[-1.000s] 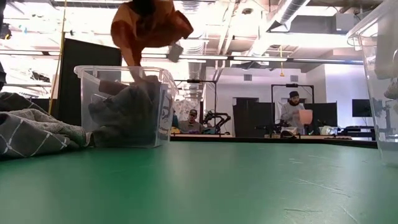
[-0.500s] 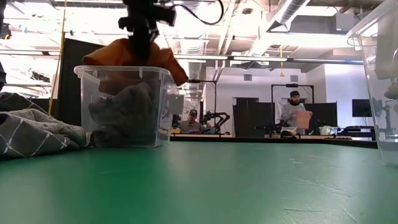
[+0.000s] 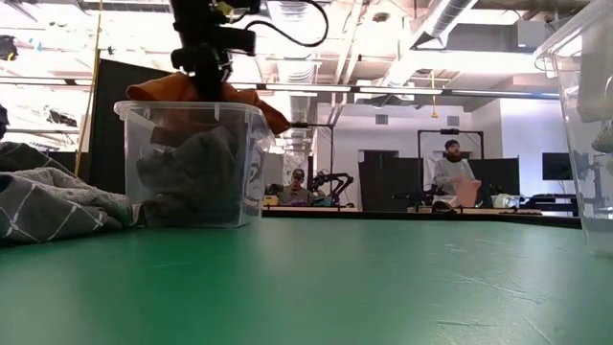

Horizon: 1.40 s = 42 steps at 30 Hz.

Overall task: Sort towels by color in basket
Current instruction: Put the orange towel into the top transparent bin

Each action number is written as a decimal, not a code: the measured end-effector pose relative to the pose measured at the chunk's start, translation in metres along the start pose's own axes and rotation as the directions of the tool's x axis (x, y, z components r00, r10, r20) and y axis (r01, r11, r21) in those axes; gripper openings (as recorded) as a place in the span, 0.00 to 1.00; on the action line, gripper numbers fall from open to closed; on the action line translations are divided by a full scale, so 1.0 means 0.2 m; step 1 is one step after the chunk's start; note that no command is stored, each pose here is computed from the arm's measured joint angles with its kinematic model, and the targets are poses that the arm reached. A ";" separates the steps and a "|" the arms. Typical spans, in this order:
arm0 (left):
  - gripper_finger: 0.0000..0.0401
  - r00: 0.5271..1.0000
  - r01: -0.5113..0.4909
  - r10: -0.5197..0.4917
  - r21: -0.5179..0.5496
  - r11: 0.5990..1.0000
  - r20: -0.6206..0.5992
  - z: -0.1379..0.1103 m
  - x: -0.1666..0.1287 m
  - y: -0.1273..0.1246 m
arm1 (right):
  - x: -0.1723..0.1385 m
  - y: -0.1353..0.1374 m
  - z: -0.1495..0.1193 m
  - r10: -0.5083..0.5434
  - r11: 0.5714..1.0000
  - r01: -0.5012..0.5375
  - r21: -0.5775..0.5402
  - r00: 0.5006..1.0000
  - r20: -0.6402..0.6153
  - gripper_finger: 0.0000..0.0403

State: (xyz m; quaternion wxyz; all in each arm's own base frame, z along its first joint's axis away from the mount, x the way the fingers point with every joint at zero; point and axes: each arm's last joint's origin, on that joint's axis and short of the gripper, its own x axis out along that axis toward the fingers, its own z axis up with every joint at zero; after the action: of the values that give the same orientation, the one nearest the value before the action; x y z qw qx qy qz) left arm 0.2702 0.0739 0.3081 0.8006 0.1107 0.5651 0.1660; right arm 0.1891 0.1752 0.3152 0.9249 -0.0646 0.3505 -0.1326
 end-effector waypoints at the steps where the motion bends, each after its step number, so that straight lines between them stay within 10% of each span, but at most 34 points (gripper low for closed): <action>1: 0.02 1.000 0.011 -0.011 -0.012 1.000 0.018 -0.02 0.00 0.00 | 0.00 0.00 0.00 0.000 1.000 0.000 0.000 1.000 0.000 0.30; 16: 0.07 0.986 0.164 -0.159 -0.103 0.981 0.054 -0.20 0.24 -0.03 | 0.05 -0.03 0.05 -0.037 0.999 0.037 0.008 0.999 0.032 0.30; 42: 0.59 0.975 0.168 -0.141 -0.149 0.975 0.175 -0.19 0.18 0.02 | 0.25 -0.08 0.10 -0.155 0.988 0.155 -0.013 0.988 -0.021 0.30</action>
State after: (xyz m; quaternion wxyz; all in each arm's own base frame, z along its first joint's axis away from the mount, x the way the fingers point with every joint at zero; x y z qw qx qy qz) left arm 0.2445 0.0913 0.2656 0.8609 0.0140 0.4893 0.1390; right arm 0.2344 0.1460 0.3023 0.9075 -0.0952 0.3554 -0.2027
